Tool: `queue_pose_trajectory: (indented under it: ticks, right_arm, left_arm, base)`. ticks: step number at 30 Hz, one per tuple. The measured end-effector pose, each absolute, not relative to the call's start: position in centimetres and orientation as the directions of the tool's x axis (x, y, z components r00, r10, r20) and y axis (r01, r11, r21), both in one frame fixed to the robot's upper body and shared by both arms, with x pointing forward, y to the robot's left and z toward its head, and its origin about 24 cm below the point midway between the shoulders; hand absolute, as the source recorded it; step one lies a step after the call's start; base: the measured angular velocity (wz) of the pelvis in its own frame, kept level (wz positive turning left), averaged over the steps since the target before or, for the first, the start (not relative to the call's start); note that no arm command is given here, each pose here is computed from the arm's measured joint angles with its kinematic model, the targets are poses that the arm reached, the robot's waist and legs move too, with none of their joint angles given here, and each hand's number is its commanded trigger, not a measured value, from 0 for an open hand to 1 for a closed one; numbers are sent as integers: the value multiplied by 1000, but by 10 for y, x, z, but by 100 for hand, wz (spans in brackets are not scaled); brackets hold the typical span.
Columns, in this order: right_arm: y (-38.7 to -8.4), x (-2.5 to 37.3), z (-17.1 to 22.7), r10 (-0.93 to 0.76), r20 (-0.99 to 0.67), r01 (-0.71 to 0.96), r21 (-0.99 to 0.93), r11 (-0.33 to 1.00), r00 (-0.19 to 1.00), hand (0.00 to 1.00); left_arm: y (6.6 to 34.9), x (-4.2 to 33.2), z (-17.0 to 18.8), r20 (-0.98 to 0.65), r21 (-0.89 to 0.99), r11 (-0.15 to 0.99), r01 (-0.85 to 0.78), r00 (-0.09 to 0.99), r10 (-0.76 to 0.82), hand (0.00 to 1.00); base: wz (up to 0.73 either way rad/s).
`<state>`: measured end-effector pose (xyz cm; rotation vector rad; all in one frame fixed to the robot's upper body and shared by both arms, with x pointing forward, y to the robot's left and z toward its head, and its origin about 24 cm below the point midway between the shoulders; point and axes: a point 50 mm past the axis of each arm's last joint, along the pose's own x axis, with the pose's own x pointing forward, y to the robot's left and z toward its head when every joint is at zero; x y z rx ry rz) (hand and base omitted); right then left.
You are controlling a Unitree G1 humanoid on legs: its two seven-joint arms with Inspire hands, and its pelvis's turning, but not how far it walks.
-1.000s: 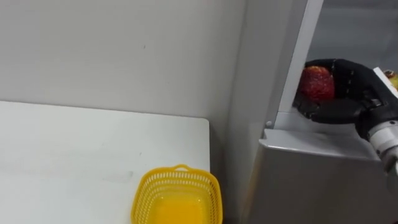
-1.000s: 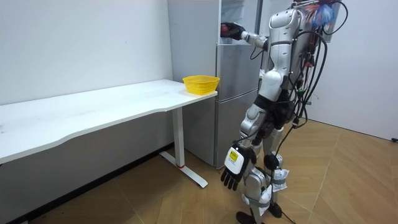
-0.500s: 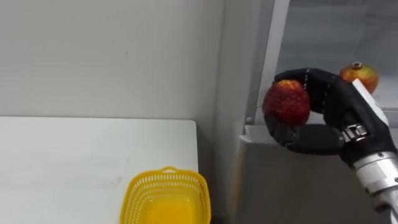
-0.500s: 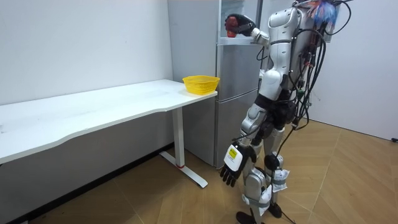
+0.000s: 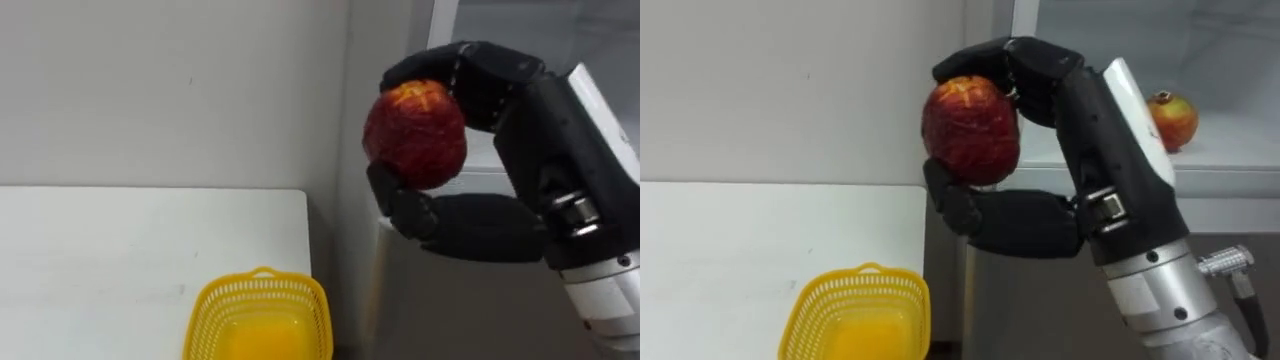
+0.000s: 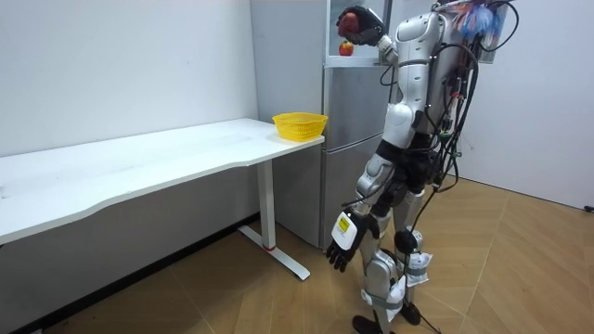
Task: Retrieve from the upper fridge
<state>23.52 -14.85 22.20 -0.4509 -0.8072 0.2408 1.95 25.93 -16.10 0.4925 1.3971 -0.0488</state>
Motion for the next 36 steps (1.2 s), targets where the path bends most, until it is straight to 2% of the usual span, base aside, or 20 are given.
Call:
queue_pose_trajectory:
  ticks: [7,12,25,36]
  right_arm:
    - [-133,235,214,456,589,-70,-560,825,668,100]
    - [-121,241,197,532,491,-134,-635,761,690,100]
    - [-134,281,154,468,253,-107,-780,616,847,100]
    - [-133,301,139,455,167,-148,-801,579,875,100]
  left_arm:
    - [258,30,-161,-950,294,892,343,208,233,0]
    - [256,37,-161,-950,288,885,365,221,218,0]
    - [259,22,-162,-967,244,898,365,163,196,0]
    - [262,27,-162,-969,239,898,369,152,196,0]
  base:
    - [2]
    - [4]
    - [14]
    - [8]
